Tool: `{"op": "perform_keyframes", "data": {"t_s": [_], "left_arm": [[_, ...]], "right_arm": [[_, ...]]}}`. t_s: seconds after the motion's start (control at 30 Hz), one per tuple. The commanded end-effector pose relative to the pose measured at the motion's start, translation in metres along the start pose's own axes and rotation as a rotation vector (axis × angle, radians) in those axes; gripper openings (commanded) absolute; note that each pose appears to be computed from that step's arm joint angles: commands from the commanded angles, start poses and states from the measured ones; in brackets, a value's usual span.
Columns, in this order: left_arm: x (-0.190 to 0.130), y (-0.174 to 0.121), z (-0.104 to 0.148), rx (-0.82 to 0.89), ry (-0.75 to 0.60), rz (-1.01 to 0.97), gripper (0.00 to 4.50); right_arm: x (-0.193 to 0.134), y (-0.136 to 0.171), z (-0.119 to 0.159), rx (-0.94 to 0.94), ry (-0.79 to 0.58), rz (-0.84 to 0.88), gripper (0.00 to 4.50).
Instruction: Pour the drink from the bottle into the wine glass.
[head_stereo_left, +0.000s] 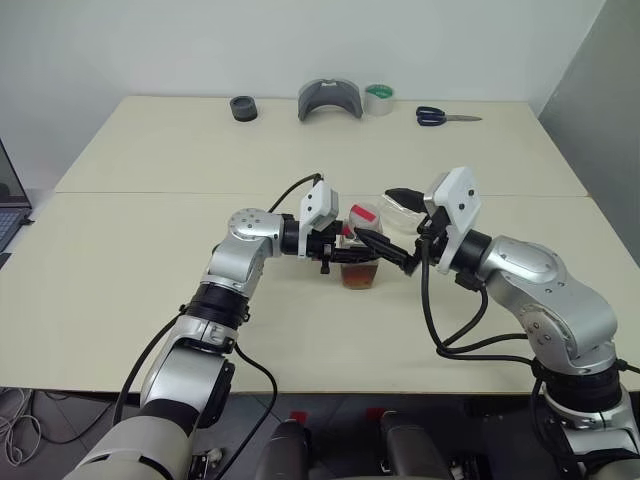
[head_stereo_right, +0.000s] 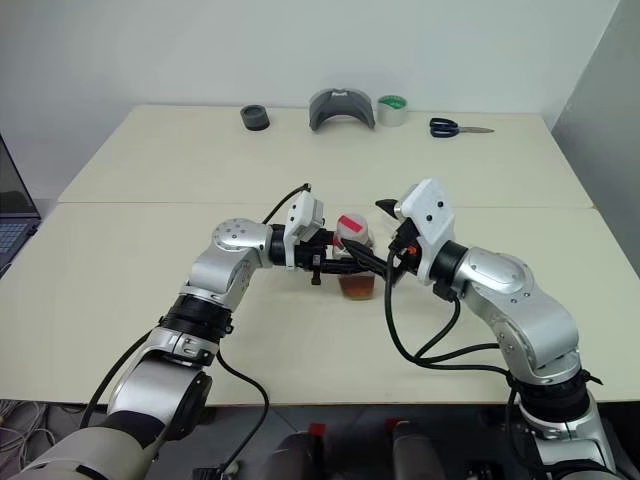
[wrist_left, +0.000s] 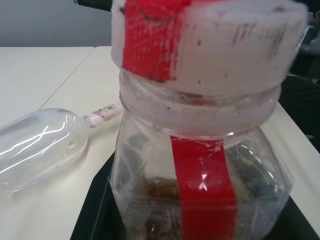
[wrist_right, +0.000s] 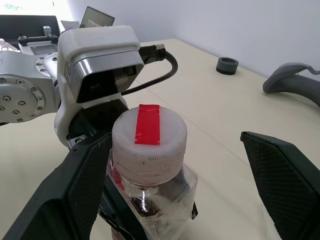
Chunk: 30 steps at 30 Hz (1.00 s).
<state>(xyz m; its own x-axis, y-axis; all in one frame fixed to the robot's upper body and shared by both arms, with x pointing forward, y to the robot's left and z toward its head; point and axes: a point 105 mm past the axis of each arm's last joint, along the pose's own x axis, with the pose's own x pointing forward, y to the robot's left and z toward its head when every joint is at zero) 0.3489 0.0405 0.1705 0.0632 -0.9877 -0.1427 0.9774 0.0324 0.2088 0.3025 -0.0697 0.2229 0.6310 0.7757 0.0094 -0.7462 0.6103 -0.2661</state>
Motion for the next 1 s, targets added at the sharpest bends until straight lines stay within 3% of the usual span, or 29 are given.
{"op": "perform_keyframes", "data": {"t_s": [0.03,1.0], "left_arm": [[-0.0022,0.0004,0.0147,0.063,-0.030,-0.008,1.72],[-0.0010,-0.0008,0.0131,0.063,-0.029,-0.013,1.72]], "right_arm": [[-0.0081,-0.0113,0.0086,-0.030,-0.020,-0.060,4.35],[-0.0158,-0.0149,0.0088,-0.023,-0.012,-0.074,4.35]]}}
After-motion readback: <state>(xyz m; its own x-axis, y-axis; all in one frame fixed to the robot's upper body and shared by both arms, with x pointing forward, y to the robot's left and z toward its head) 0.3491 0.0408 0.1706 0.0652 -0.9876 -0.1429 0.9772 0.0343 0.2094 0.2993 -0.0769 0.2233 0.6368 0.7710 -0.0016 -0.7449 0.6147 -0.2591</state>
